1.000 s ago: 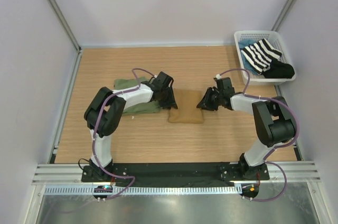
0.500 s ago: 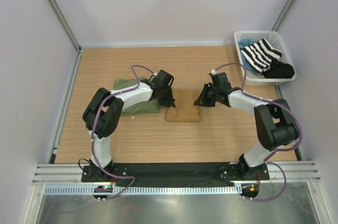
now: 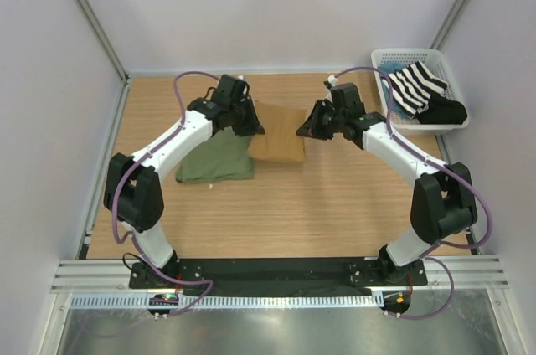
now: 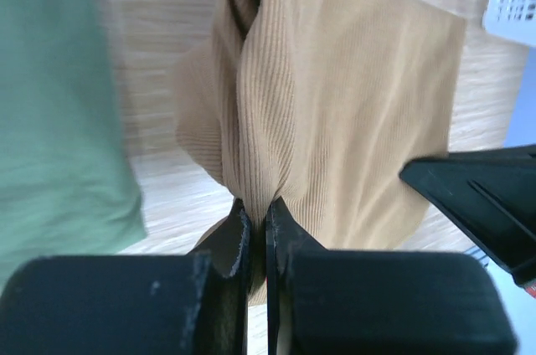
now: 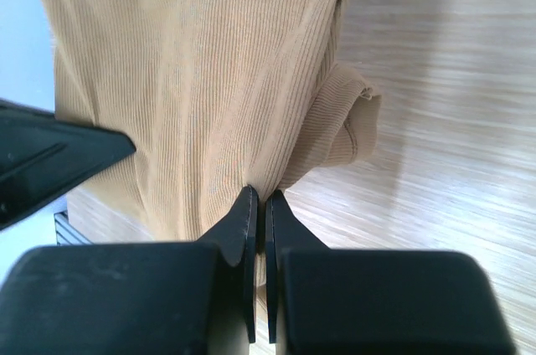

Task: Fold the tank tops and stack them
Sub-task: Neatly place the folded tank top to the corner

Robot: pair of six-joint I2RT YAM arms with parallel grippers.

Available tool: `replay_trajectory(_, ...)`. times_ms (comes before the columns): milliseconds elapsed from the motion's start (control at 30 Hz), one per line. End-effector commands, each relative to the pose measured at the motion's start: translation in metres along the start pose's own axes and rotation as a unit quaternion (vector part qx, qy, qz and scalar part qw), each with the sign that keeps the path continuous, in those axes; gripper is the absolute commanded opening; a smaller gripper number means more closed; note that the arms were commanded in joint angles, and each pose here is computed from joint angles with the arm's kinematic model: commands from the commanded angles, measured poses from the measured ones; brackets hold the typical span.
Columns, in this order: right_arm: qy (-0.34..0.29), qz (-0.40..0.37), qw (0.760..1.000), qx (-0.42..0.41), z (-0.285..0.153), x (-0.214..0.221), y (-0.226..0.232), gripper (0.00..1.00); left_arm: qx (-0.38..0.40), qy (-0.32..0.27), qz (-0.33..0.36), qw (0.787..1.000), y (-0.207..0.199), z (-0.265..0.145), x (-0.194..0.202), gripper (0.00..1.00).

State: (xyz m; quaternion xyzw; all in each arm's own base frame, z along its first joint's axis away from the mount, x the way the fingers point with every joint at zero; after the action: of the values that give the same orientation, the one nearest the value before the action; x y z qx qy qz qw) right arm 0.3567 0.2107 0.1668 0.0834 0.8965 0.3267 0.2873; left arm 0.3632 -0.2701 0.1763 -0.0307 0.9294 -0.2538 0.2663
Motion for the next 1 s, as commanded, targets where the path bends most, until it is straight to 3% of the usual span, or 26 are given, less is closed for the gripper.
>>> replay_trajectory(0,-0.02,-0.022,0.999,-0.031,-0.003,-0.022,0.043,0.01,0.012,-0.018,-0.003,1.0,0.011,-0.032,-0.029,0.0)
replay_trajectory(333,-0.017,-0.031,0.997,-0.073,0.037,-0.052,0.107,0.01,0.002,-0.043,-0.044,0.998,0.064,-0.062,-0.095,0.0)
replay_trajectory(700,0.015,-0.033,0.994,-0.105,0.112,-0.036,0.149,0.01,-0.048,-0.032,-0.076,0.995,0.125,-0.065,-0.104,0.0)
replay_trajectory(967,0.065,-0.027,0.991,-0.11,0.154,0.006,0.159,0.01,-0.087,-0.007,-0.103,0.991,0.167,-0.057,-0.088,0.0)
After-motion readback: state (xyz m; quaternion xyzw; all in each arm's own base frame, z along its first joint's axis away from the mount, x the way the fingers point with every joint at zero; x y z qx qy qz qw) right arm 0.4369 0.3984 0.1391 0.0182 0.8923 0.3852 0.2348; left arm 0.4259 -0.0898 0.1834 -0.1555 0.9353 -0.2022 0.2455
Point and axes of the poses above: each gripper's point midway between its finger pads, its own z axis out along the fingers, its own y axis along the line the jaws close on, x = y × z, the point moved 2 cm from there along -z, back along the fingers, and after that the axes turned 4 degrees about z, right-handed, at the moved point
